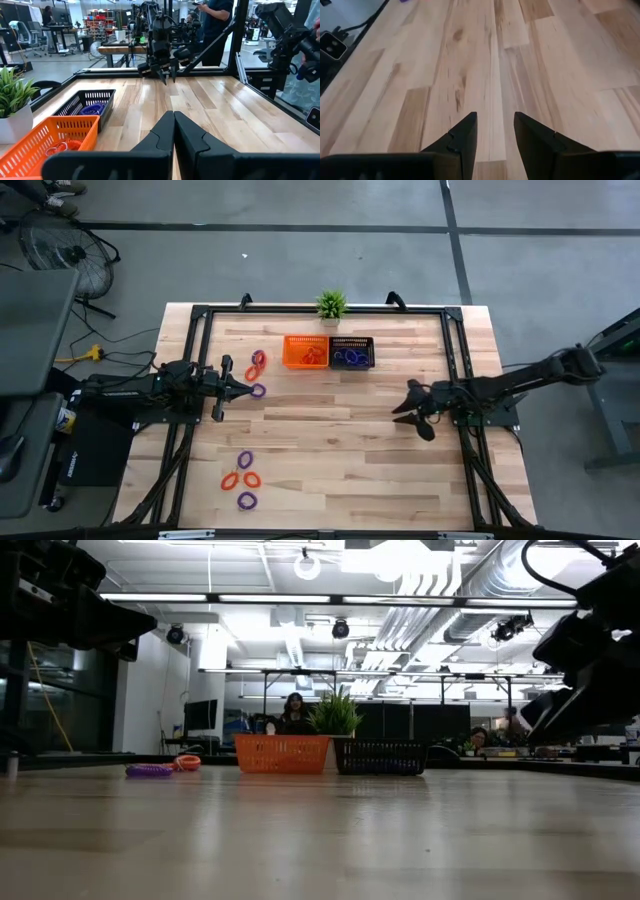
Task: Sort spring keychains into baskets
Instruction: Put the orange spring keychain into the orange basket
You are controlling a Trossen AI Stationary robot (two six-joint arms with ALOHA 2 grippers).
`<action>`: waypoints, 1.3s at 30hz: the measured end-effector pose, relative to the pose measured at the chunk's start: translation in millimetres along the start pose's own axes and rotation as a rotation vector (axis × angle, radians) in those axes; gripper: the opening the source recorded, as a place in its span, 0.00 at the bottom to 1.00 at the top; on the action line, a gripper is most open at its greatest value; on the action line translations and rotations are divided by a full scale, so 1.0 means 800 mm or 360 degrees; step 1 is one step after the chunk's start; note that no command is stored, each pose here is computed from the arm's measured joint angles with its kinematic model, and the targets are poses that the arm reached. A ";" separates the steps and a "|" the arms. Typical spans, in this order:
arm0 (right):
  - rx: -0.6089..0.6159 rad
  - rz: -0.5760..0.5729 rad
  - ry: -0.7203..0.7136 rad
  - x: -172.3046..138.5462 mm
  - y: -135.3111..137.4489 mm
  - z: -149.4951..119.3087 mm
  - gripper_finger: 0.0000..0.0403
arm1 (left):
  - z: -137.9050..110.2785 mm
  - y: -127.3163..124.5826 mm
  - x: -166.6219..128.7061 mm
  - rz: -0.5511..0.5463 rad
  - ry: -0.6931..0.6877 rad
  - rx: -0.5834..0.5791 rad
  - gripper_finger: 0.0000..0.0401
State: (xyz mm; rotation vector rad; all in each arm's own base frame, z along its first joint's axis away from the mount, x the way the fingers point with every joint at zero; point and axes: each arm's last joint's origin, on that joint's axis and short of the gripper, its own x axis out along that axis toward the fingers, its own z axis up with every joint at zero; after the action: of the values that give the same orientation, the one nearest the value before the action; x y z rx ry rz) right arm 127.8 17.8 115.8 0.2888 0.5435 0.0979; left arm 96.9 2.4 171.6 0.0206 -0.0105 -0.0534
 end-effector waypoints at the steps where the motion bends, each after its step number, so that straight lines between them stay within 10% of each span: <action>1: 0.0000 0.0001 -0.0002 -0.002 0.000 0.000 0.31 | 0.000 0.000 0.000 0.0000 0.0000 0.0000 0.00; 39: 0.0014 0.0030 -0.0839 -0.064 -0.002 0.038 0.31 | 0.000 0.000 0.000 0.0000 0.0001 0.0000 0.00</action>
State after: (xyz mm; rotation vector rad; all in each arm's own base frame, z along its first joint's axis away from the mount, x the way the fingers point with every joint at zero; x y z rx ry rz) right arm 99.7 0.6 165.5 0.3136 0.0178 0.0345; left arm 96.9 2.4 171.6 0.0207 -0.0101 -0.0534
